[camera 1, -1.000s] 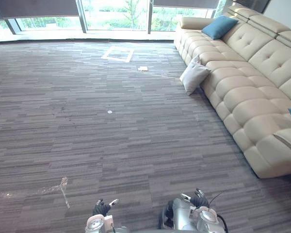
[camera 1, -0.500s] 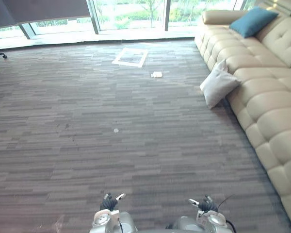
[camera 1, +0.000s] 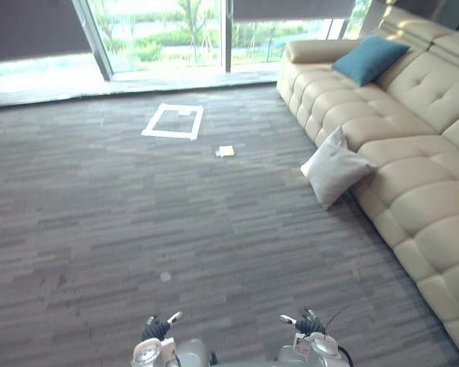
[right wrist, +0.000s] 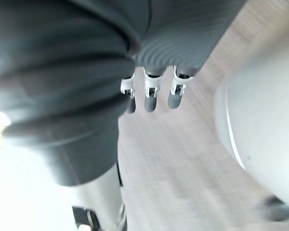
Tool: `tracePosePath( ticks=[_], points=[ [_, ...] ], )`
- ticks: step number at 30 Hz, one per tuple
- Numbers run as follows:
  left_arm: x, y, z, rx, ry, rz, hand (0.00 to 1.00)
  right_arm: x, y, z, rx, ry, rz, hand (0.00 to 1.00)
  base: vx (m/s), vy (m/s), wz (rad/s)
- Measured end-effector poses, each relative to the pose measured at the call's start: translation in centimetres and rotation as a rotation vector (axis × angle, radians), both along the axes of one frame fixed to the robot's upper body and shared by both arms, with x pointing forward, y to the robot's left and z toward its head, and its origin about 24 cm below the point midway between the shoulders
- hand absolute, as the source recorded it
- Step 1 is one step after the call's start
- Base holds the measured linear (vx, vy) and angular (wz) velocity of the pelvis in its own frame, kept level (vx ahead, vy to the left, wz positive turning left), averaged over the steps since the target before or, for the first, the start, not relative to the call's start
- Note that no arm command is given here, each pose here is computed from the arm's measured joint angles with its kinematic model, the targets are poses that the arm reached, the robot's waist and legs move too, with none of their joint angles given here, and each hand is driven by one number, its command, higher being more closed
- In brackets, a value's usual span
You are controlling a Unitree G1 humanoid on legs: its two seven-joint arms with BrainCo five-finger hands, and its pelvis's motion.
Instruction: Pick up cushions and gather them together orderly.
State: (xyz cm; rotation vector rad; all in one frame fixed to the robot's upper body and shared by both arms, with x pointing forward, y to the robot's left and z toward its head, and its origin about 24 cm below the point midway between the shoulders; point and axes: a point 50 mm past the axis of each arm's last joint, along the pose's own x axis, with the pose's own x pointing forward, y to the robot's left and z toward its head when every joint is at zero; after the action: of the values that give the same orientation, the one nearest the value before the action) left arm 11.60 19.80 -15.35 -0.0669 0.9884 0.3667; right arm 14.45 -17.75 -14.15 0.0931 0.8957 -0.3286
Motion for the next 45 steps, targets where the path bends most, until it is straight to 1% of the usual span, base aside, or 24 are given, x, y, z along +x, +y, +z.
tracePosePath(
  ticks=[5,6,8,10,12,17,22,24,25,27,31,35,37,42,45],
  points=[
    [-0.6,-0.3,-0.3,0.011,0.034,-0.065,0.00,-0.3,-1.4,-0.1,-0.041,0.022,0.018,0.00,0.66,-0.069,0.35],
    [-0.7,-0.8,-0.4,-0.004,0.038,-0.065,0.00,-0.6,-1.7,-0.2,-0.037,0.032,0.008,0.00,0.80,-0.136,0.24],
    [-0.7,-1.9,-0.5,-0.026,0.040,-0.096,0.00,0.2,-2.2,0.3,-0.058,0.008,0.020,0.00,0.75,-0.179,0.14],
    [-0.3,-2.3,-0.5,-0.044,0.024,-0.073,0.00,0.0,-2.9,0.3,-0.069,0.008,0.004,0.00,0.69,-0.218,0.12],
    [-0.3,-2.0,-0.4,-0.050,0.013,-0.026,0.00,-0.2,-3.2,0.3,-0.078,0.023,-0.006,0.00,0.69,-0.137,-0.16],
    [0.3,-0.4,0.4,-0.018,-0.053,0.041,0.00,-0.6,-1.4,-0.2,-0.029,0.047,0.002,0.00,0.53,-0.030,-0.58],
    [1.3,-0.3,1.0,-0.019,-0.120,0.078,0.00,-0.7,-0.6,-0.4,-0.025,0.058,0.021,0.00,0.63,0.268,-0.94],
    [1.1,-0.5,0.9,-0.032,-0.118,0.104,0.00,-1.1,0.0,-0.7,-0.020,0.078,0.053,0.00,0.55,0.424,-1.11],
    [0.9,0.2,0.9,-0.010,-0.107,0.101,0.00,-1.0,1.4,-0.7,0.009,0.077,0.073,0.00,0.55,0.433,-0.96],
    [0.6,1.0,0.9,0.007,-0.096,0.107,0.00,-1.3,2.5,-0.9,0.035,0.078,0.088,0.00,0.51,0.365,-0.64],
    [-0.1,1.2,0.4,0.012,-0.041,0.108,0.00,-1.4,2.7,-0.9,0.035,0.077,0.102,0.00,0.43,0.242,-0.86],
    [-0.3,0.8,0.1,0.008,-0.003,0.075,0.00,-0.5,2.3,-0.3,0.017,0.028,0.104,0.00,0.35,0.125,-0.80],
    [-0.3,0.6,-0.1,0.010,0.011,0.040,0.00,-0.3,1.7,-0.2,0.011,0.020,0.076,0.00,0.34,0.025,-0.57],
    [-0.6,0.1,-0.4,0.017,0.048,-0.065,0.00,0.0,0.2,0.0,-0.024,0.016,0.073,0.00,0.34,-0.070,-0.36],
    [0.0,-1.7,-0.4,-0.014,0.029,-0.104,0.00,0.1,-1.5,0.2,-0.052,0.007,0.029,0.00,0.39,-0.171,-0.08]
  ],
)
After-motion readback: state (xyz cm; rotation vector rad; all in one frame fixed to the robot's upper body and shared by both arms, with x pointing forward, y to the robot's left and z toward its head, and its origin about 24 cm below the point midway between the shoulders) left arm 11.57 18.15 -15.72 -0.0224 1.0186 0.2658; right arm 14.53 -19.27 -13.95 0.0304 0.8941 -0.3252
